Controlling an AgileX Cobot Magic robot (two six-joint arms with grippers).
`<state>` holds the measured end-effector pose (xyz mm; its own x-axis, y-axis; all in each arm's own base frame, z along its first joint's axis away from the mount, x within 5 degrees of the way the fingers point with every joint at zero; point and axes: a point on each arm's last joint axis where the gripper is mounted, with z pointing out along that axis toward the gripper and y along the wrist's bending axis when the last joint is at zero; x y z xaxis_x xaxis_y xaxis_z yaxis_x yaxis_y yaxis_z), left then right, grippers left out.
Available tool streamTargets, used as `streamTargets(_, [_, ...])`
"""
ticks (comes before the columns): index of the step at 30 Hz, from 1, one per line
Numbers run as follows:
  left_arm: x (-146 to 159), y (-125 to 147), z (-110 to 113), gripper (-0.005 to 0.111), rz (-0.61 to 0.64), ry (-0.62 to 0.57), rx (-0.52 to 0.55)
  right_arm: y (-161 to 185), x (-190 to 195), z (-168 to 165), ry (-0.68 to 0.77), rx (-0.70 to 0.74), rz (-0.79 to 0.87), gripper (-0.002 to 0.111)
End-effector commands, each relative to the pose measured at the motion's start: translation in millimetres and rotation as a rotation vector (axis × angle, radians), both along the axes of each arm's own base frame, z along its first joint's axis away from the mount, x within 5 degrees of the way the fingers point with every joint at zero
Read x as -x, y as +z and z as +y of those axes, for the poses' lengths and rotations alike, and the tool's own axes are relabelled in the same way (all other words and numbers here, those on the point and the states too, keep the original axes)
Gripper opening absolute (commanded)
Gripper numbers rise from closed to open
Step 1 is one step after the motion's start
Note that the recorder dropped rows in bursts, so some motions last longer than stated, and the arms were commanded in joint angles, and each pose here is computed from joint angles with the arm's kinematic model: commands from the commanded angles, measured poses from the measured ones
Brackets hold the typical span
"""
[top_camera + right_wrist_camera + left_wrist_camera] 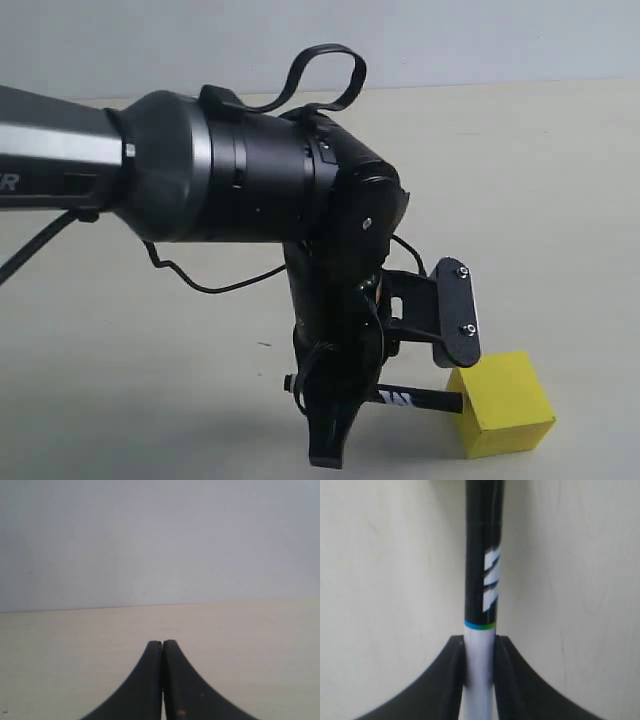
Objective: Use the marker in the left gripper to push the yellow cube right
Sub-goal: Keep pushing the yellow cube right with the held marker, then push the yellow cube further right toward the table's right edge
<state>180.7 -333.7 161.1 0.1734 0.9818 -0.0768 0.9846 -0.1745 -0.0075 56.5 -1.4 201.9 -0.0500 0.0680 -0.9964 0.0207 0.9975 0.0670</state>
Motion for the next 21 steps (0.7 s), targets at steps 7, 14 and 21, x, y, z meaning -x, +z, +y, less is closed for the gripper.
streamTargets(7, [-6,1,10,0.000,0.036,0.101,-0.069,-1,0,0,0.001,0.003,-0.005,0.000])
streamTargets(14, [0,3,4,0.000,-0.043,0.119,-0.075,-1,0,0,0.001,0.005,-0.005,0.000])
streamTargets(21, [1,2,4,0.000,-0.125,0.179,-0.060,-1,0,0,0.001,0.003,-0.005,0.000])
